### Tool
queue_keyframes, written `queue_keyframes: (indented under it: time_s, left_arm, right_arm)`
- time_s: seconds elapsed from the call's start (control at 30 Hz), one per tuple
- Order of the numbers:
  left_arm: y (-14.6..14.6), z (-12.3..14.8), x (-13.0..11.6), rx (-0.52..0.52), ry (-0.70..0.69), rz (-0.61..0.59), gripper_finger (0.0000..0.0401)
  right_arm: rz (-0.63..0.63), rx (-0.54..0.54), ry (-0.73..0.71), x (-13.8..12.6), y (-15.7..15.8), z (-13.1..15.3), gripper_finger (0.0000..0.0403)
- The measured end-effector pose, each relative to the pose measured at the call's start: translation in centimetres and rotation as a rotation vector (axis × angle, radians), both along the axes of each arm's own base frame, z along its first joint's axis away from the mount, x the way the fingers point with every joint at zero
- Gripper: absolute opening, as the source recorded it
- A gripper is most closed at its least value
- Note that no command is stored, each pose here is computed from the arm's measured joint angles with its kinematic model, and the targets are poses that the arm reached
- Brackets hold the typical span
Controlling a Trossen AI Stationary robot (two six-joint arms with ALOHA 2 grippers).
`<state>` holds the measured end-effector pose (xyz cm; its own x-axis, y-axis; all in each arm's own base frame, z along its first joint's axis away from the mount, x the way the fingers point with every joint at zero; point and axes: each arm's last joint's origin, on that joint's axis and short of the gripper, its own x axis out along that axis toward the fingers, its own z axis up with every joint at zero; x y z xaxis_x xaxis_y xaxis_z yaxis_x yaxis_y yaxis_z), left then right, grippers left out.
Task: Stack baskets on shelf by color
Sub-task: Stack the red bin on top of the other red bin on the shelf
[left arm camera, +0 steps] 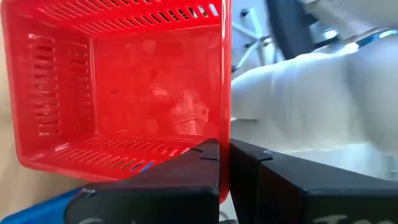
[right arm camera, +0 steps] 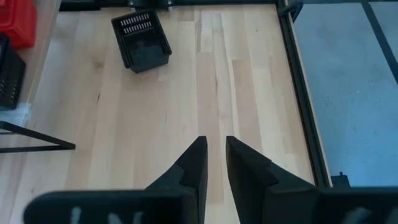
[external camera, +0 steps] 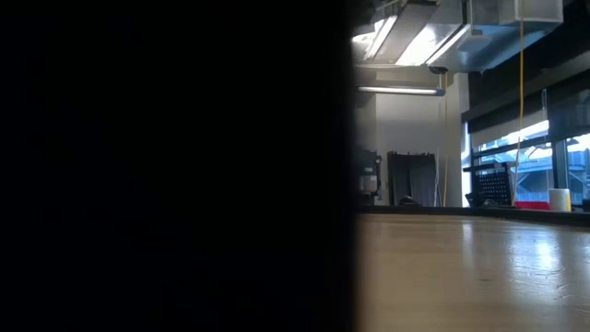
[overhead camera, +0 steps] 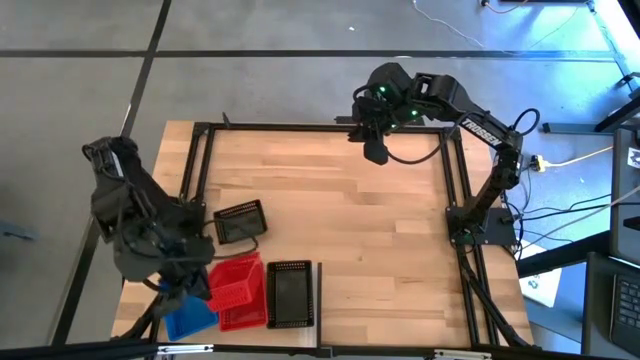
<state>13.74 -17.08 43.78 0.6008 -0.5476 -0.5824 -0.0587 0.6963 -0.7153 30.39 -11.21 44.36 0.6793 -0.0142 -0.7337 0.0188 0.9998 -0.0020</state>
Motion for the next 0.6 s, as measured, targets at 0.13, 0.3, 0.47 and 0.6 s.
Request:
queue_keyframes:
  time_s: [0.13, 0.3, 0.47, 0.6]
  left_arm:
    - [-0.4, -0.63, 0.29, 0.038, 0.029, -0.001, 0.0]
    - [-0.53, -0.81, 0.38, 0.036, 0.049, 0.012, 0.0]
    - [-0.52, -0.81, 0.38, 0.034, 0.052, 0.015, 0.0]
    - [-0.51, -0.84, 0.37, 0.024, 0.065, 0.026, 0.0001]
  right_arm:
    - [0.001, -0.006, -0.013, 0.1, -0.03, 0.09, 0.0058]
    - [0.001, -0.011, -0.025, 0.19, -0.08, 0.16, 0.0058]
    - [0.001, -0.013, -0.03, 0.23, -0.09, 0.2, 0.0058]
    - [0.001, -0.013, -0.03, 0.23, -0.09, 0.2, 0.0058]
